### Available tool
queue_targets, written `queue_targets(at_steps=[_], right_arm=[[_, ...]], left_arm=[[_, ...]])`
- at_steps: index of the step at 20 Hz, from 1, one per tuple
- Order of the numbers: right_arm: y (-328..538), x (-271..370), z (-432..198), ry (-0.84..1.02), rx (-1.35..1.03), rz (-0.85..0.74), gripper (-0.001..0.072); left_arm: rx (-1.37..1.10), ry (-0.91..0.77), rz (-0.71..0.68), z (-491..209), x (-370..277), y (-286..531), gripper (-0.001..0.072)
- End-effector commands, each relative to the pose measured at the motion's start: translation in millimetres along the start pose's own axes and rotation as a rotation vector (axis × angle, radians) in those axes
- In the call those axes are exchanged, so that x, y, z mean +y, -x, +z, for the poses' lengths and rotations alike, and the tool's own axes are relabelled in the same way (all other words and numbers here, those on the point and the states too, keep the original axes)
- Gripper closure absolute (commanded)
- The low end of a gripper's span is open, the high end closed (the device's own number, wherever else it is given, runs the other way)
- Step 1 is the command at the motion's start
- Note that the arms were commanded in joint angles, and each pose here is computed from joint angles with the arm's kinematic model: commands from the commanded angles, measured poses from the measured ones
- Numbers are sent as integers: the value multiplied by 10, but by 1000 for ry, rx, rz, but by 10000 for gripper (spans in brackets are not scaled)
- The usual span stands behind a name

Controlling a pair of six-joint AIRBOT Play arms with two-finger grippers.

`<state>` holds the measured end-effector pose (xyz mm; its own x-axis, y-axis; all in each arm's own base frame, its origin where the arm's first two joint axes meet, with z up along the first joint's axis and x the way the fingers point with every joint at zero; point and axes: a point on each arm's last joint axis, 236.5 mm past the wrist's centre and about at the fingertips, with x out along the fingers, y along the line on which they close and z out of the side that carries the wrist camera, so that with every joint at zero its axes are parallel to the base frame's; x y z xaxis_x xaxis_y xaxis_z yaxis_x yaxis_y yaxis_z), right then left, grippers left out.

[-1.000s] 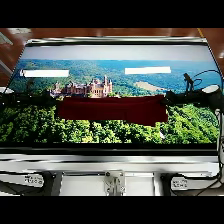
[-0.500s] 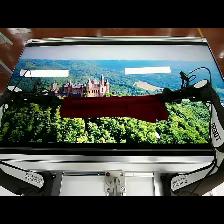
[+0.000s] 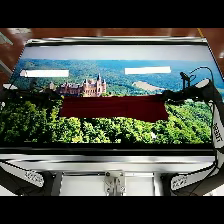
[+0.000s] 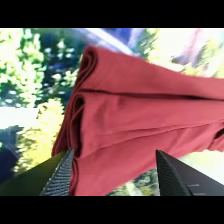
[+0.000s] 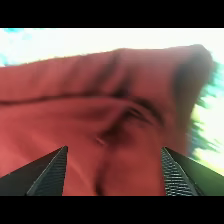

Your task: Fold the shirts.

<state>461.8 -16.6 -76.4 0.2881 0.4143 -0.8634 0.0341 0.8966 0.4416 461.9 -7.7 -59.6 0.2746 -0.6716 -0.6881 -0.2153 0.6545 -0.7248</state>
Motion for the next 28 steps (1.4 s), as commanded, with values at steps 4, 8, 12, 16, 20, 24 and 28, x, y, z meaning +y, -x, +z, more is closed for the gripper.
queue_targets(at_steps=[4, 8, 12, 16, 20, 24, 28], right_arm=[[63, -318, -364, -220, 128, 42, 8], [-242, -142, -362, -221, 145, 139, 8], [-463, -129, -433, -269, 178, 169, 10], [-560, -28, -423, -304, 187, 187, 508], [-212, 186, -264, -244, 156, 244, 644], [448, 521, -113, -139, 65, 227, 644], [1015, 801, -326, -52, 83, 171, 644]], left_arm=[[41, -24, -45, -9, -326, 433, 117], [88, -54, -58, -160, -482, 482, 119], [95, -84, -68, -205, -635, 461, 119], [127, -118, -88, -295, -836, 319, 125], [158, -170, -123, -412, -1168, 58, 247], [214, -273, -136, -719, -1652, -463, 668], [259, -407, -133, -1238, -2181, -1189, 668]])
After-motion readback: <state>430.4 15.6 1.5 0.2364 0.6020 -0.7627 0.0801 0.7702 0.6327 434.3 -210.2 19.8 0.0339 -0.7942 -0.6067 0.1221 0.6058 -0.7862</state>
